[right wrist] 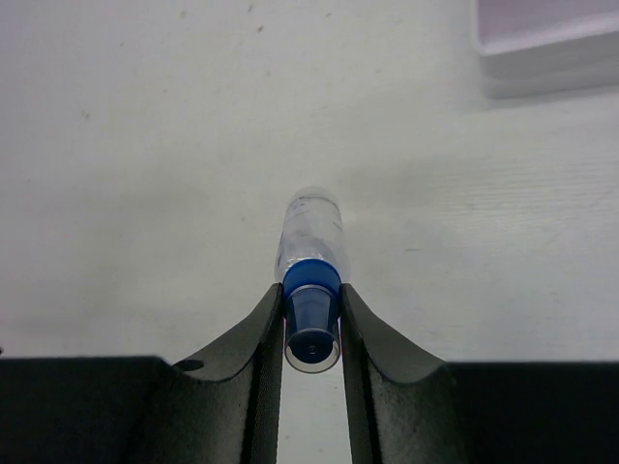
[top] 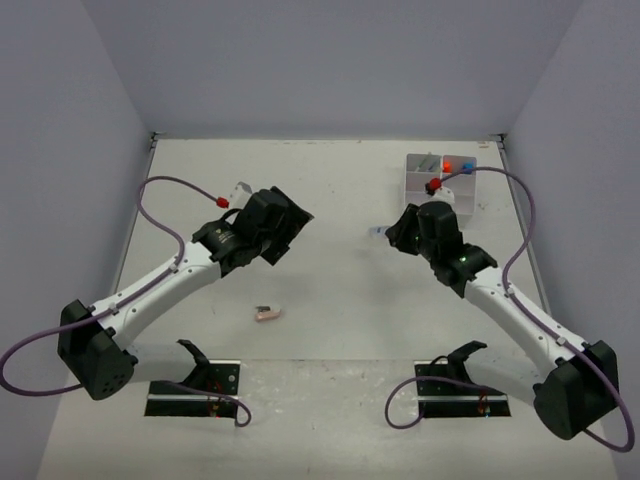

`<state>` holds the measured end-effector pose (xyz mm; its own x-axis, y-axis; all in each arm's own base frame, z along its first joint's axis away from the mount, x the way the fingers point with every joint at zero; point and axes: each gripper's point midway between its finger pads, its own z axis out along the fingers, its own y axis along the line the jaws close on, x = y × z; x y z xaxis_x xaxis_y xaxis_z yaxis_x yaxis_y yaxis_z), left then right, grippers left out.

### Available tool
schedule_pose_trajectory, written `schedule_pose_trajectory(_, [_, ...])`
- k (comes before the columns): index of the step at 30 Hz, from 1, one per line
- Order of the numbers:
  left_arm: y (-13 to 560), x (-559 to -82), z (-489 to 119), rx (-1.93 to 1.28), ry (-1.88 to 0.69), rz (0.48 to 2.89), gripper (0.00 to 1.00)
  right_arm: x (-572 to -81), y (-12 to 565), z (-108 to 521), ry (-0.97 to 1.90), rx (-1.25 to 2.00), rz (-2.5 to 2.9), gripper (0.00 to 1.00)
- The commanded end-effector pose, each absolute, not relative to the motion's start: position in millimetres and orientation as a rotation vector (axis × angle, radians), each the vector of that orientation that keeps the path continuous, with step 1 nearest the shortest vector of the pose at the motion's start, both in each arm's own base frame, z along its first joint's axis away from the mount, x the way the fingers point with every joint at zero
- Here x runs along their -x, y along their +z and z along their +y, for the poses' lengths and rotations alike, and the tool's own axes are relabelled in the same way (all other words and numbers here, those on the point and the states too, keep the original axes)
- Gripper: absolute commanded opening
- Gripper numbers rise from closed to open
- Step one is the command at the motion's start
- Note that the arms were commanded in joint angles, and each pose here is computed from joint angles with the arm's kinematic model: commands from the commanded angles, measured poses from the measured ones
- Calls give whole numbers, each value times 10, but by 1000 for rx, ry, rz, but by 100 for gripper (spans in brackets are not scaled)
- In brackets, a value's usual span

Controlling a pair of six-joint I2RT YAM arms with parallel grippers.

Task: Sort the stationery into containers
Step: Place the stationery in the storage box.

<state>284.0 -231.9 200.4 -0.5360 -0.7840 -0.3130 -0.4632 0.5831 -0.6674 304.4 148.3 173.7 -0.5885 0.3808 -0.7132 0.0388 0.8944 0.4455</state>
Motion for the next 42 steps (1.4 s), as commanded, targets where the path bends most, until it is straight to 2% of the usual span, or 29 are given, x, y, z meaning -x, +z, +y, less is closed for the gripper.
schedule_pose_trajectory(1, [2059,-2726,-1783,881,-489,2131,100,-3145,2020,1257,423,-258,2175,0])
schedule_pose_trajectory(7, [2033,-2571,-1608,603,-433,2145,100,-3554,2255,828,218,-336,2206,0])
schedule_pose_trajectory(14, [1829,-2316,-1399,472,-369,2198,100,-3847,2253,606,131,-359,2236,0])
schedule_pose_trajectory(31, [1567,-2152,-1290,402,-308,2272,100,-4364,2019,429,47,-338,2341,0])
schedule_pose_trajectory(42, [1517,-2139,-1208,402,-257,2272,100,-4428,1786,410,12,-342,2403,1])
